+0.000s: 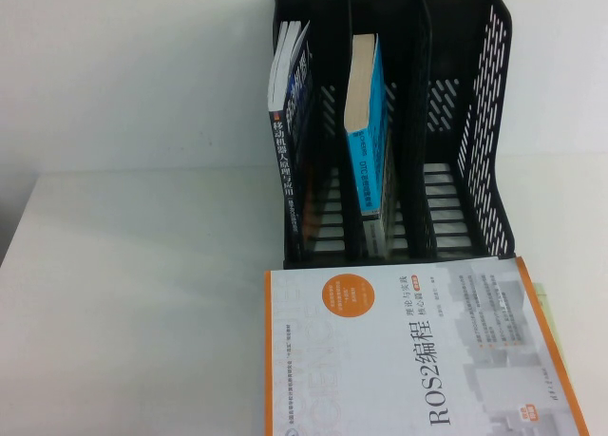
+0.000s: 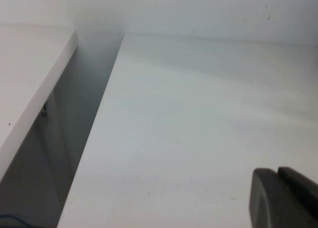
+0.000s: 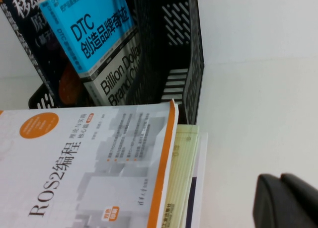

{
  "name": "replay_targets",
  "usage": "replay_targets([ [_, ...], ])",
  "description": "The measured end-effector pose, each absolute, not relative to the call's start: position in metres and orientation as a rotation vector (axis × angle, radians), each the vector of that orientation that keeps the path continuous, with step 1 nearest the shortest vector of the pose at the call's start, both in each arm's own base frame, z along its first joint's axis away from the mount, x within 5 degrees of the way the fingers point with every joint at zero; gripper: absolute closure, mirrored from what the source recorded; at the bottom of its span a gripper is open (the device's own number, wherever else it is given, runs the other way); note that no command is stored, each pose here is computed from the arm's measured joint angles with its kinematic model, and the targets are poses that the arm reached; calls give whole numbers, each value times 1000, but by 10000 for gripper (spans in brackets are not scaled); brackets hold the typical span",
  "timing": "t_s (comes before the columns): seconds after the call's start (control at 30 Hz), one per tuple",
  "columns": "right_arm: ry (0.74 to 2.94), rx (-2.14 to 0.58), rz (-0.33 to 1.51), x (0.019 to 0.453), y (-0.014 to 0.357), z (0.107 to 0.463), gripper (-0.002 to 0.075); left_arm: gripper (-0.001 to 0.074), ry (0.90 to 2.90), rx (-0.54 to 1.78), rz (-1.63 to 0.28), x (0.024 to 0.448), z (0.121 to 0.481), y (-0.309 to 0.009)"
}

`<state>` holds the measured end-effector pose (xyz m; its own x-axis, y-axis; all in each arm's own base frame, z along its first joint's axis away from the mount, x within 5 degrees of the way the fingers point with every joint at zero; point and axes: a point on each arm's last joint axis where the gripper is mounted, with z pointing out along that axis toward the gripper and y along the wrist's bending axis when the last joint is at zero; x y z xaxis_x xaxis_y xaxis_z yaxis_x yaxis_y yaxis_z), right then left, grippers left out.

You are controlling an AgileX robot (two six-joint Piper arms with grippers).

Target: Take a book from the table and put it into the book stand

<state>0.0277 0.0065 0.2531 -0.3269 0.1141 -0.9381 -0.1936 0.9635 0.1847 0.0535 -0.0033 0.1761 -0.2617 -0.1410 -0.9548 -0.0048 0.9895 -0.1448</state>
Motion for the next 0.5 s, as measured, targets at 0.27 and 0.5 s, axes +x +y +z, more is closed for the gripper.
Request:
replay_targets([
  [0.27,1879,-58,310,28,7,253,728,737,1834,-54,-147,53,177,-5],
  [0.5,1879,-58,310,28,7,253,728,737,1836,16,-194,53,177,-9],
])
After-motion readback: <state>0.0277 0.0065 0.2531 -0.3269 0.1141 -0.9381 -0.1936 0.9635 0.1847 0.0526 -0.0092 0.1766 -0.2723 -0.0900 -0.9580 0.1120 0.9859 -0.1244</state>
